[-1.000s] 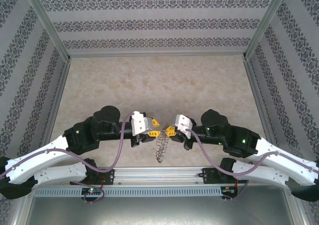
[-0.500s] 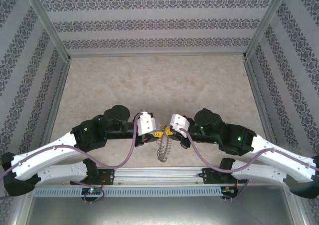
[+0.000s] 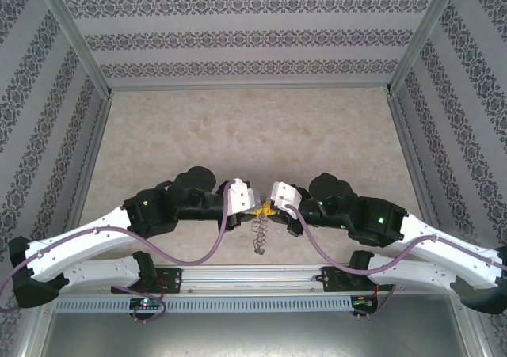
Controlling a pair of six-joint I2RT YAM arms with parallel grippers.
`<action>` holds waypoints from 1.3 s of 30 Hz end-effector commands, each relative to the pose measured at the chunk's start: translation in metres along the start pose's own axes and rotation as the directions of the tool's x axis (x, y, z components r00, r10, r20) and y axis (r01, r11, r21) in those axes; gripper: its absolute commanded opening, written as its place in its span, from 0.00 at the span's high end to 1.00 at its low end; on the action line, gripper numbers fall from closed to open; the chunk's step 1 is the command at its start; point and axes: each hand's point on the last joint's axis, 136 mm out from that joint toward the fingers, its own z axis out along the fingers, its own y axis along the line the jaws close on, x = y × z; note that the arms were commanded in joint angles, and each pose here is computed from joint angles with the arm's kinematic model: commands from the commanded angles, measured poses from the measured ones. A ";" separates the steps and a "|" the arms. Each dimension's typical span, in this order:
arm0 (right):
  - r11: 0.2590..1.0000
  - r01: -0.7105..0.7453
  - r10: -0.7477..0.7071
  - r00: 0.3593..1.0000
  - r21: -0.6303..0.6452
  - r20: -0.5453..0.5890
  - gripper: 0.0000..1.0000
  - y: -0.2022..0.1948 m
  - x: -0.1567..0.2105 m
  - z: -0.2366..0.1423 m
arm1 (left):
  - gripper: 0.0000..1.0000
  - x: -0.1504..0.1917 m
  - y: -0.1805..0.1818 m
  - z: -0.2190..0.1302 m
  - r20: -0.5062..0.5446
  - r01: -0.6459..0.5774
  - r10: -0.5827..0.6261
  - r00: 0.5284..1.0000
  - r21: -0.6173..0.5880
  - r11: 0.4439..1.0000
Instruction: Put the keys on the keyring
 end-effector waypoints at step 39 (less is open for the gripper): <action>0.990 -0.064 0.078 0.991 -0.129 0.108 0.72 0.024 -0.015 -0.009 | 1.00 -0.028 -0.016 -0.021 0.163 -0.053 0.042 0.986 0.058 0.997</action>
